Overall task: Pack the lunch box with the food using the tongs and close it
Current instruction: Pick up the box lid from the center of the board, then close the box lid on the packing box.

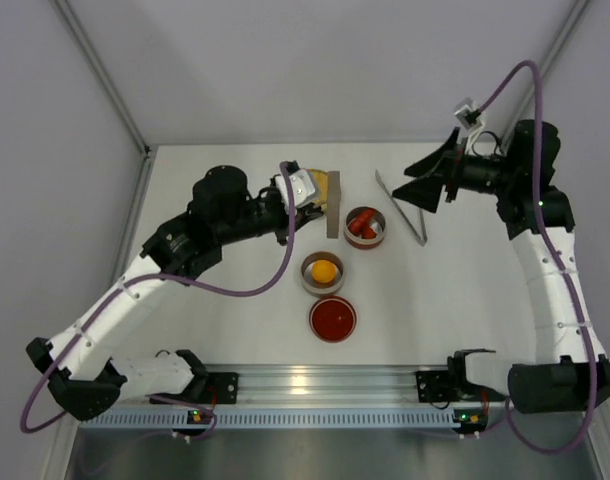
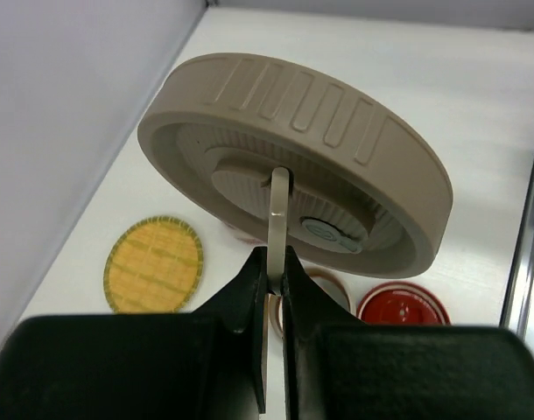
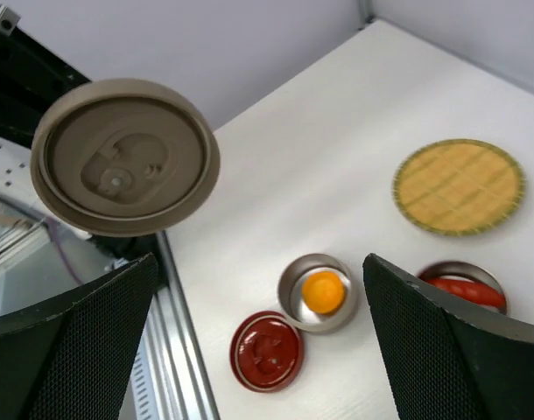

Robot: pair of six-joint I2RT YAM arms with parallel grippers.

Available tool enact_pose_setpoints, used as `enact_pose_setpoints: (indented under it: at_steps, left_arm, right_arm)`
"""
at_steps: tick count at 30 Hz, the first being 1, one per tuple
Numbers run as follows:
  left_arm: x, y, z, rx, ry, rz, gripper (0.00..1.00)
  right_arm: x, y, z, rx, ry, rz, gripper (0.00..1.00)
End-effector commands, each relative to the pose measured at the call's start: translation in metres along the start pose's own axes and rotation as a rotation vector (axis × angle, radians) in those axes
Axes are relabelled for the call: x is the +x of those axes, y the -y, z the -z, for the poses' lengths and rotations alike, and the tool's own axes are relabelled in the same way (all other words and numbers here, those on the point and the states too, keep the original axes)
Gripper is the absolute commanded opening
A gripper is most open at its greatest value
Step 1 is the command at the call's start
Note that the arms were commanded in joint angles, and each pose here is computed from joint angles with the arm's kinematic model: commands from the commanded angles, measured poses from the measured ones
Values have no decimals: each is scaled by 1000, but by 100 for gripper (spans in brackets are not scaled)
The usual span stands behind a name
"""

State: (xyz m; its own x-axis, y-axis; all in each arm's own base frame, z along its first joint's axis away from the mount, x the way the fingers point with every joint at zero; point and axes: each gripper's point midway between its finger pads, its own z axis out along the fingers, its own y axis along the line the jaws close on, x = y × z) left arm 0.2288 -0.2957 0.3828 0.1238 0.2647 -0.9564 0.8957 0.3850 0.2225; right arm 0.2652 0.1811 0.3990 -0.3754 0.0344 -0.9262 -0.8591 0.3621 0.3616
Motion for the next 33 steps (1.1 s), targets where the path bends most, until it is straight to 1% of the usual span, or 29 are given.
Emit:
enact_pose_setpoints:
  at_steps: [1,2,3,4,5,6,7,8,10,11,12,13,14,15,17,18,24,26,28,33]
  left_arm:
    - [64,-6,5,28,-393,-39,0]
    - [71,-6,4,48,-448,-40,0]
    - [90,-5,-8,79,-529,-29,0]
    - [89,-6,-2,96,-571,-43,0]
    - [94,-9,-5,95,-605,-43,0]
    - [109,-11,-15,106,-668,-36,0]
    - [116,-15,-17,110,-709,-56,0]
    - [131,-18,-19,126,-806,-64,0]
    - [148,-18,-18,185,-901,-103,0]
    - [153,-21,-12,188,-960,-113,0]
    - [167,-21,-18,212,-1011,-115,0]
    - [170,-23,-19,219,-1031,-125,0]
    - [181,-24,-24,232,-1072,-126,0]
    - [180,-32,-22,208,-1105,-144,0]
    - [186,-33,-24,214,-1151,-157,0]
    - [196,-37,-22,198,-1204,-192,0]
    - [219,-18,-25,236,-1341,-338,0]
    - [229,-10,-22,246,-1408,-410,0]
    - [234,-4,-20,263,-1439,-452,0]
    - [252,2,-12,303,-1522,-503,0]
  right_arm:
    - [-19,3,35,44,69,53,99]
    - [-20,13,48,93,83,47,99]
    - [-18,16,54,100,81,63,99]
    - [-11,19,60,117,72,26,99]
    - [-10,26,71,154,80,22,99]
    - [-7,28,76,163,74,62,99]
    - [-3,31,80,180,71,58,99]
    - [5,35,86,203,63,42,99]
    - [12,35,90,207,53,30,99]
    - [15,36,93,217,50,21,99]
    - [21,34,94,216,39,14,99]
    - [24,34,94,218,34,13,99]
    - [27,36,95,222,28,26,99]
    - [30,35,96,225,23,6,99]
    - [34,36,97,231,18,1,99]
    - [37,36,98,234,13,1,99]
    - [47,42,100,240,9,-23,99]
    - [48,43,101,243,10,-23,99]
    - [50,43,102,247,7,-21,99]
    - [56,42,105,254,-7,-18,99]
